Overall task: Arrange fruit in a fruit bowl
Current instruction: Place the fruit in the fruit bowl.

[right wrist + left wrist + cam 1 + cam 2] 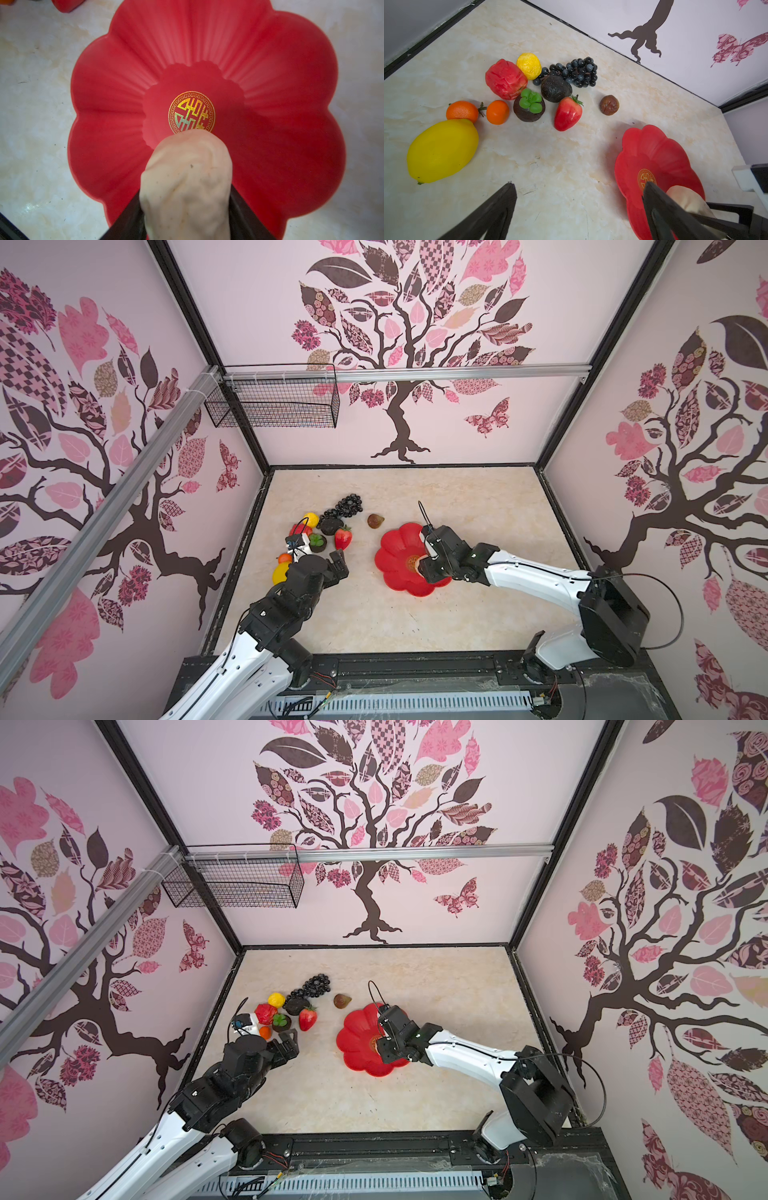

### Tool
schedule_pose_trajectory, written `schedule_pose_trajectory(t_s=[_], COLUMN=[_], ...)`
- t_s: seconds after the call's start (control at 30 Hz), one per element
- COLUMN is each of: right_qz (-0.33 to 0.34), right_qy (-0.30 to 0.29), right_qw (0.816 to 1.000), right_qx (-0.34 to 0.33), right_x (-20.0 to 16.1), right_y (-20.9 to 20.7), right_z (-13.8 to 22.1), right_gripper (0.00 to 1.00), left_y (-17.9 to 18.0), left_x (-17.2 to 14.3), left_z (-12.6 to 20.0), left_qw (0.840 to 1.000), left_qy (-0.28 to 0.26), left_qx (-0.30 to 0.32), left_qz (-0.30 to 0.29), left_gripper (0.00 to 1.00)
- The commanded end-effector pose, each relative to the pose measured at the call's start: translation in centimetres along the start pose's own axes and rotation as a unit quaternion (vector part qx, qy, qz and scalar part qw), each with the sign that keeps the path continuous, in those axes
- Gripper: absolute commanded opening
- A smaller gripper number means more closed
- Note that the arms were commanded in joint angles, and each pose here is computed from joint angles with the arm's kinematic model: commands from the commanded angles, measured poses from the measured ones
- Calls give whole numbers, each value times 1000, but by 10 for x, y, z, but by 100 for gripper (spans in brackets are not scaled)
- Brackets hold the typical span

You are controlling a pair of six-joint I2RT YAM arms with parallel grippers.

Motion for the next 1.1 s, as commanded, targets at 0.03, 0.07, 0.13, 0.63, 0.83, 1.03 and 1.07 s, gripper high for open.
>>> schedule_pose_trajectory(t_s=[0.03,0.07,0.13,0.63,0.83,1.03,1.07], right_qz=[0,-2,-5,19,26,27,27], right_qy=[17,21,25,35,37,35,35], right_qw=[1000,1000,1000,998,998,998,998], right_qx=[-12,-10,-9,-38,-43,-44,-42], right_x=[3,1,-1,-7,-8,-8,-7], right_y=[12,14,16,24,26,27,27], right_z=[-10,-12,-17,-26,-27,-25,-25], right_gripper=[50,50,50,57,61,67,68], left_y=[6,6,6,8,9,10,9], left_x=[-9,-9,-10,-14,-14,-14,-14], left_z=[-6,-7,-8,-11,-11,-12,-12], left_qw=[1000,1000,1000,1000,999,999,999], left_qy=[5,5,5,7,5,3,4], left_qx=[14,14,15,24,28,31,31], left_qz=[-10,-10,-12,-14,-14,-16,-17], left_gripper=[98,98,98,98,98,98,98])
Point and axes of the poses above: each gripper's point midway between its finger pads, its own z axis back along the fingers, its own y axis along the line the jaws close on, x = y × z, the point moved 10 cm from there along z, back along the fingers, and after that the axes turned 1 degree about z, right-handed, at the moved point
